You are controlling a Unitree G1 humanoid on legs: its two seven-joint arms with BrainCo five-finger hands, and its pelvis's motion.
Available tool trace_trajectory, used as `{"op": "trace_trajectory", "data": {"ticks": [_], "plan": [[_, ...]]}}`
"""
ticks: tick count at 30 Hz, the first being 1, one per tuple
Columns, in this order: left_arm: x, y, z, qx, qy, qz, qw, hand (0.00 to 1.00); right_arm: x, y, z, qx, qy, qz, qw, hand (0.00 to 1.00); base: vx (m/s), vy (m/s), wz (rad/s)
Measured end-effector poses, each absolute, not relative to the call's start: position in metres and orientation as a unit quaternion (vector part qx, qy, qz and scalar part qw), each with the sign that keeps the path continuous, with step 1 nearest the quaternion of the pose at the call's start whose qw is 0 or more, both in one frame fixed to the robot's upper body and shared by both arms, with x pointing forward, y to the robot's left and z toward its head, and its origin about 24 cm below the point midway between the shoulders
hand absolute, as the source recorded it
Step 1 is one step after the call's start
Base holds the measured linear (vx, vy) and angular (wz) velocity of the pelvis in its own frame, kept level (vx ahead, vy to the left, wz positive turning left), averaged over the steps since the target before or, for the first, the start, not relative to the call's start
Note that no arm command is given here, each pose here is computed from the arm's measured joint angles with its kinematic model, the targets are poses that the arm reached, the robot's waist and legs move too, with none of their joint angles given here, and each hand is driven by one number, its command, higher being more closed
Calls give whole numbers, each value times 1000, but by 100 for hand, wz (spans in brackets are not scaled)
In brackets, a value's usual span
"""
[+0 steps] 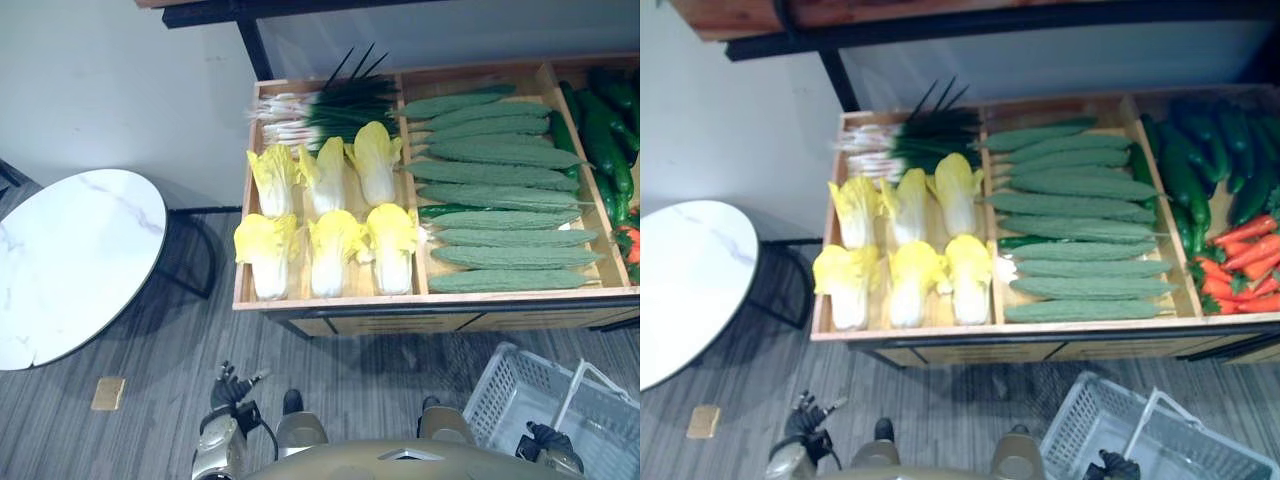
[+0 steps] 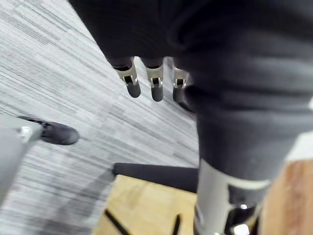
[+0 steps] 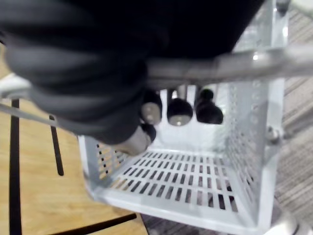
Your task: Pick vegetable in the basket
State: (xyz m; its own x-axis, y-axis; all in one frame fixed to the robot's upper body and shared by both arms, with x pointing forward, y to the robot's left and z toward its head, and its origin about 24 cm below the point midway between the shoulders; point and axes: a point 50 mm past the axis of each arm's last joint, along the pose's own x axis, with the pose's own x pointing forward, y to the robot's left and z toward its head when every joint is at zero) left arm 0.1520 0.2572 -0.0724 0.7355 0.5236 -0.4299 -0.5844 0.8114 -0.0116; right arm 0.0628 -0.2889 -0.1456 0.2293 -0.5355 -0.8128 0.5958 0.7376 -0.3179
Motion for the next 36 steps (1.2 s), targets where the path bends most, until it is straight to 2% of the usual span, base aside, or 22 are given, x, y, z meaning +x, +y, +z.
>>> {"op": "trace_trajectory", "data": {"ticks": [2,5,8,11,14,18,23,30,36], "plan": [[165,266,-42,-61,131,307,941,0,51,-296,-144,11,511,-370,776,100,-41,126,40],[181,279,-2,-45,31,335,941,0,34,-299,-144,0,523,-375,765,100,-53,96,42],[189,284,26,-10,-26,339,940,0,24,-296,-145,-1,533,-376,758,100,-70,40,22],[199,278,53,60,-73,302,949,0,20,-296,-145,-5,537,-374,756,100,-52,12,-1],[214,245,67,129,-103,219,962,0,20,-298,-144,-13,537,-371,758,100,-17,1,-4],[232,191,58,202,-99,86,971,0,28,-297,-144,-32,536,-347,769,100,33,-6,-27],[257,176,25,269,-26,31,962,0,37,-288,-147,-40,537,-320,779,100,75,-31,-25],[274,175,5,318,37,14,947,0,44,-279,-150,-30,538,-313,782,100,94,-11,-21],[294,182,13,328,44,35,943,0,73,-276,-146,-36,509,-308,803,100,-28,-1,-20]]}}
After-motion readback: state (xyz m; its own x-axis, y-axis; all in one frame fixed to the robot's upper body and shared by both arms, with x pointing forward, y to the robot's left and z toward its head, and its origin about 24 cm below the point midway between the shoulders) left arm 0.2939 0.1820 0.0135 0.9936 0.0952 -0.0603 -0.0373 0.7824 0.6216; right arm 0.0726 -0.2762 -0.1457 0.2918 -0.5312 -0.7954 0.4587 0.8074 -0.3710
